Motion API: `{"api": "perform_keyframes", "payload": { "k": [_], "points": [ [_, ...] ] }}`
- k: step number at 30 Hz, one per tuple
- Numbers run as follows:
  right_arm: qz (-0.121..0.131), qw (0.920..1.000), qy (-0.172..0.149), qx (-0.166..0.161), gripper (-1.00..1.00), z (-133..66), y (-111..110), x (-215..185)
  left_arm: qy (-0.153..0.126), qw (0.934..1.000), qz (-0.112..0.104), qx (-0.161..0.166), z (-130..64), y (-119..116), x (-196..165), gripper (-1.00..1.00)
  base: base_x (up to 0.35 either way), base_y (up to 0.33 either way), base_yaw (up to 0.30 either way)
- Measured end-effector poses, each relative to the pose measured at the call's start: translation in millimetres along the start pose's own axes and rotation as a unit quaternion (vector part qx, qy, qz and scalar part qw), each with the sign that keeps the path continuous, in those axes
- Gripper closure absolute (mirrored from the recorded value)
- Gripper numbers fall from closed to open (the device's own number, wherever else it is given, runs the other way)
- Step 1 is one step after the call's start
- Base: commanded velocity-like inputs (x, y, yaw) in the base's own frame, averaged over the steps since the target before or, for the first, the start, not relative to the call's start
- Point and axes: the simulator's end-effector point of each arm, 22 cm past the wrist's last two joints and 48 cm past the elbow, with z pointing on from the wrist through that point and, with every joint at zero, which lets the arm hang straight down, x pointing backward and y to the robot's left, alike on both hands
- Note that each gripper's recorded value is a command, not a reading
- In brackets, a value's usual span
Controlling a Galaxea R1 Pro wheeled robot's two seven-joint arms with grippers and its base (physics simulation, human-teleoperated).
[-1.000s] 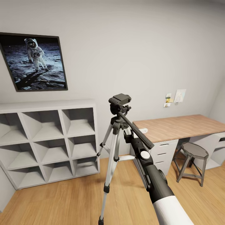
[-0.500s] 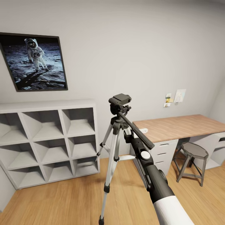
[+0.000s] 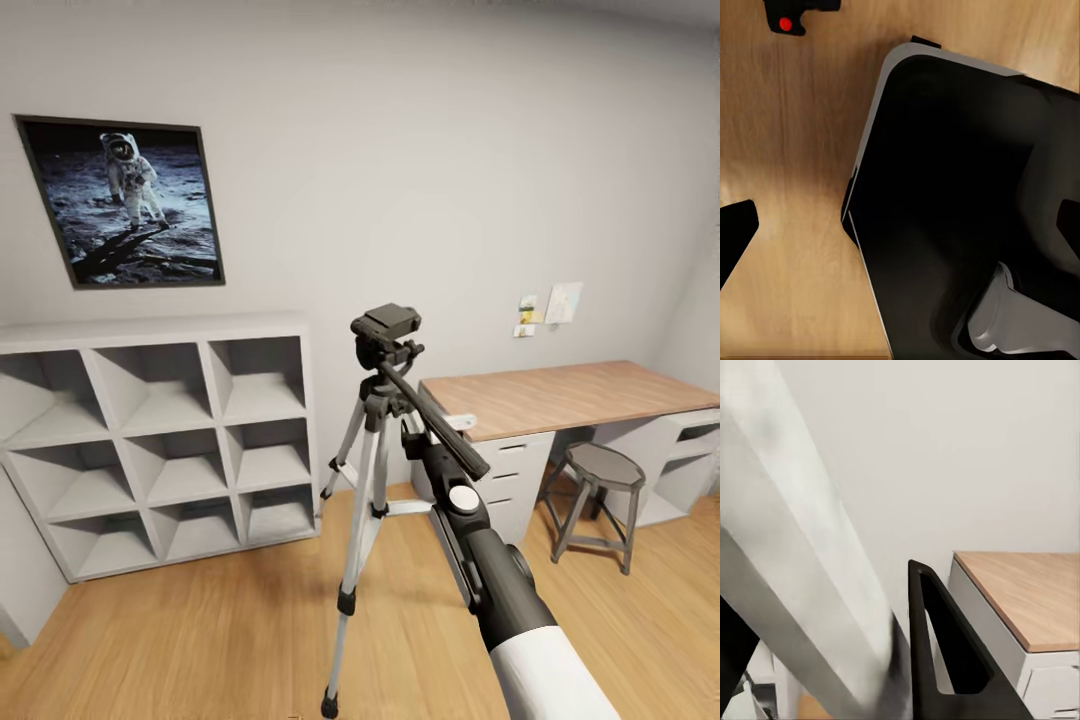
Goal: Attach the digital camera to the camera tripod in the bedroom.
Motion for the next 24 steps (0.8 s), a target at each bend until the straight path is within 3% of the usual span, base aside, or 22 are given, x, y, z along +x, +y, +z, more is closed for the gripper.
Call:
{"api": "perform_keyframes", "payload": {
  "k": [7,18,24],
  "points": [
    [-0.001,1.0000,0.001,0.004,1.00,-0.1,-1.9,1.1,0.001,1.0000,-0.001,-0.004,0.0,1.9,0.5,-1.00,-0.259,-0.150,0.000],
    [-0.002,1.0000,0.001,0.009,1.00,-0.4,-4.6,1.1,0.000,1.0000,-0.001,-0.005,-0.1,2.4,0.8,-1.00,-0.050,-0.043,0.000],
    [-0.001,1.0000,0.001,0.009,1.00,-0.2,-4.9,1.3,0.001,1.0000,0.000,-0.004,-0.1,1.9,0.9,-1.00,-0.085,-0.166,0.000]
  ]
}}
